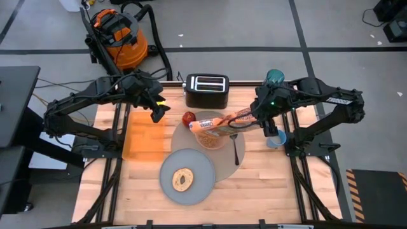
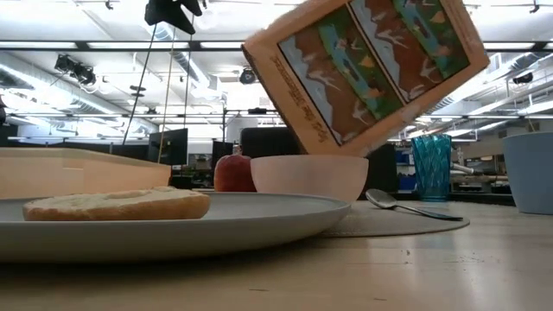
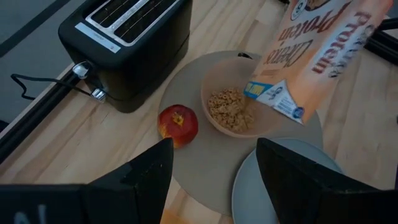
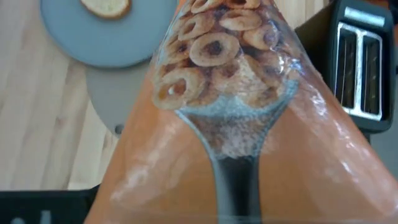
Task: Arrange a breakfast setting
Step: Pour the cereal from the cereal box into the orange bowl
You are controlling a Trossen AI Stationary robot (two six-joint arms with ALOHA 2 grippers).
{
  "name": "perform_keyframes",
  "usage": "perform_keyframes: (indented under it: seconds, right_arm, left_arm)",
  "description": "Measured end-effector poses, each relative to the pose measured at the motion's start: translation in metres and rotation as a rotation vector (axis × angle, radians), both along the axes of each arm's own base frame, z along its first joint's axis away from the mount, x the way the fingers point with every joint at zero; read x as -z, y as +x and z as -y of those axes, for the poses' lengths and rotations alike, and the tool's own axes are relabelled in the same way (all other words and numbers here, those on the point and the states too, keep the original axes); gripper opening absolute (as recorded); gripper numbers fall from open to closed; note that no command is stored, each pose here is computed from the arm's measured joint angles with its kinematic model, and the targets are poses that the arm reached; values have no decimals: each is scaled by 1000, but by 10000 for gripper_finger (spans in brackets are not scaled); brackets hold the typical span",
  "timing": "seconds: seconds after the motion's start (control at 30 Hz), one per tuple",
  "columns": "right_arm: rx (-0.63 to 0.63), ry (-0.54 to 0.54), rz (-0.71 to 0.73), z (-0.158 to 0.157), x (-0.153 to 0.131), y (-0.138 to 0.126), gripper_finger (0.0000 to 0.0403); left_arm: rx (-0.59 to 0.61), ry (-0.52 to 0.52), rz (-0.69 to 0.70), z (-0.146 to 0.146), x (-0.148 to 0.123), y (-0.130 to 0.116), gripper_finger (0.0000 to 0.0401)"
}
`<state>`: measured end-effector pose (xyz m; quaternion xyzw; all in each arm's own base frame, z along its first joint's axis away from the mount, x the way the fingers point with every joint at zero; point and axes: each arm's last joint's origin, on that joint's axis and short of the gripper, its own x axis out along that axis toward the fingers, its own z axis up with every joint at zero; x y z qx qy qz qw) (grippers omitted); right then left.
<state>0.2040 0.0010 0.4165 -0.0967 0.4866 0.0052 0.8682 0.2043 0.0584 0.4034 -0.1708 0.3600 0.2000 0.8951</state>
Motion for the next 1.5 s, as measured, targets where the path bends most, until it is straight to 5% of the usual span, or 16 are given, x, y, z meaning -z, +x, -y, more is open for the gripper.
perform_keyframes:
  seconds: [0.43, 0.73, 1.5]
  right_arm:
    - [48, -47, -50, 0, -11, -16, 222]
    - [45, -89, -2, 5, -10, -1, 222]
    - [30, 51, 17, 0, -27, -12, 222]
  left_arm:
    - [-14, -8, 5, 0, 0, 0, 237]
    - [-17, -11, 6, 0, 0, 0, 237]
    - [-8, -5, -4, 0, 1, 0, 238]
